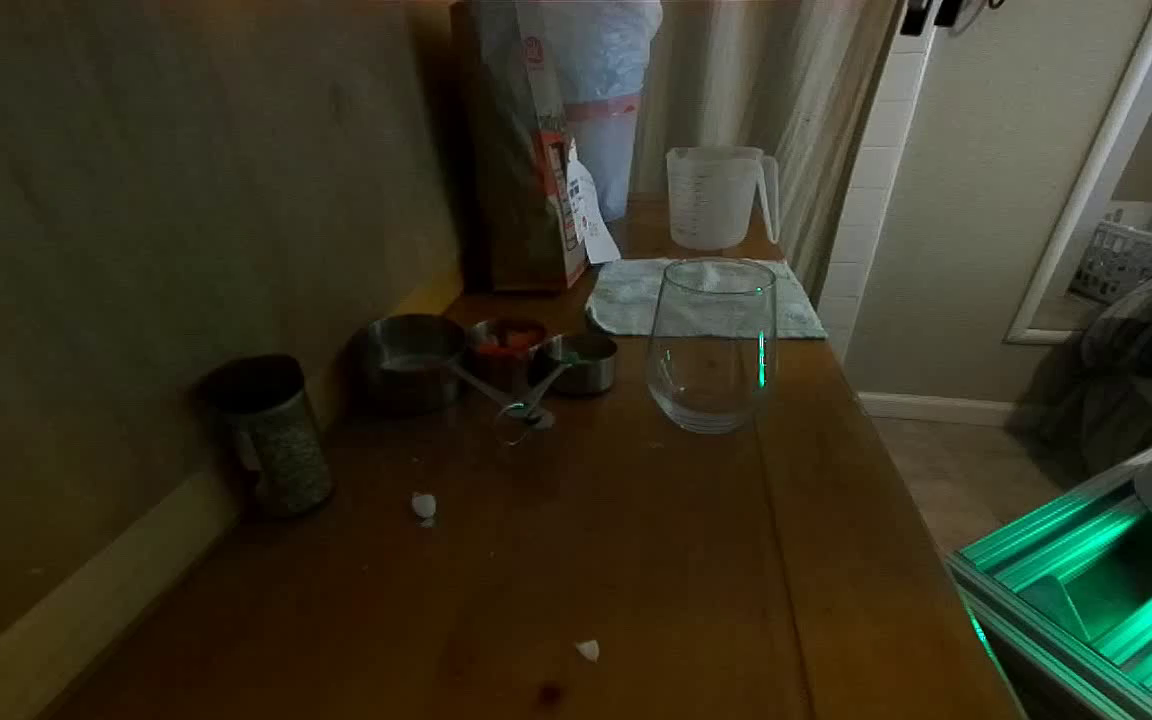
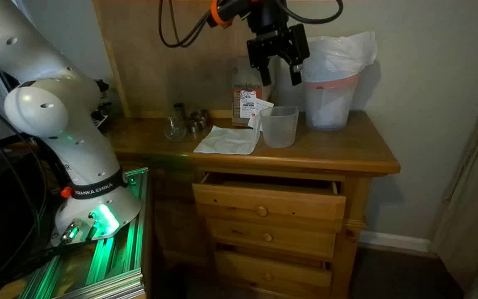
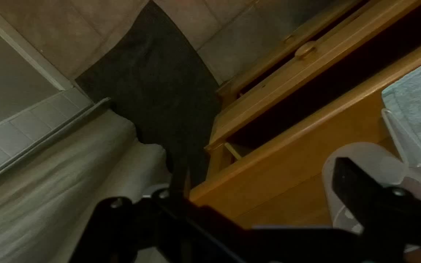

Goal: Turn the plastic jar over

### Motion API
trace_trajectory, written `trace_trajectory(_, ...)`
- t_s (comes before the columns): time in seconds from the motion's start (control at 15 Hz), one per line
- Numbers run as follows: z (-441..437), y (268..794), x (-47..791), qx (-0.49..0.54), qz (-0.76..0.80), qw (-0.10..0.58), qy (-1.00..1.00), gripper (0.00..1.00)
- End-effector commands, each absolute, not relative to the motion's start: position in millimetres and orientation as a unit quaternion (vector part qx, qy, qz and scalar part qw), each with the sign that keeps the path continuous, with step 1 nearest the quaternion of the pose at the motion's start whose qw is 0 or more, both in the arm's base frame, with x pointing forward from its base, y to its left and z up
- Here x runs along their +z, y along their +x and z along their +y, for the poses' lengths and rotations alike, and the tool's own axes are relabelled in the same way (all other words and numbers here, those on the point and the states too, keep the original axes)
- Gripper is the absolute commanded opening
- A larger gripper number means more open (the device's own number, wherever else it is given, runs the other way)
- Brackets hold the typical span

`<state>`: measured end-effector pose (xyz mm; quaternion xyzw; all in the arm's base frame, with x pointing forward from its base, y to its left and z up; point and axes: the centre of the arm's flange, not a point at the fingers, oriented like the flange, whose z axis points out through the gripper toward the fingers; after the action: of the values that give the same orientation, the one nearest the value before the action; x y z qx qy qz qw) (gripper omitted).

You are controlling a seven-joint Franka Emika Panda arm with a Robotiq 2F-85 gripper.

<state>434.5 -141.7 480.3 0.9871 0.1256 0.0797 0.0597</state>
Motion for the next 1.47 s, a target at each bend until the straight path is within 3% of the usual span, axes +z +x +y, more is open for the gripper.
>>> trace_trajectory(0.0,-141.7,434.5,480.3,0.080,0.126,0.060,0.987,1.00)
trace_trajectory(0.33,-136.8,434.3,483.6,0.074,0.127,0.065,0.987,1.00)
trace_trajectory(0.8,-11.8,446.3,432.2,0.060,0.277,0.040,0.958,1.00)
trace_trajectory(1.4,14.5,435.4,348.2,0.081,0.253,-0.014,0.964,1.00)
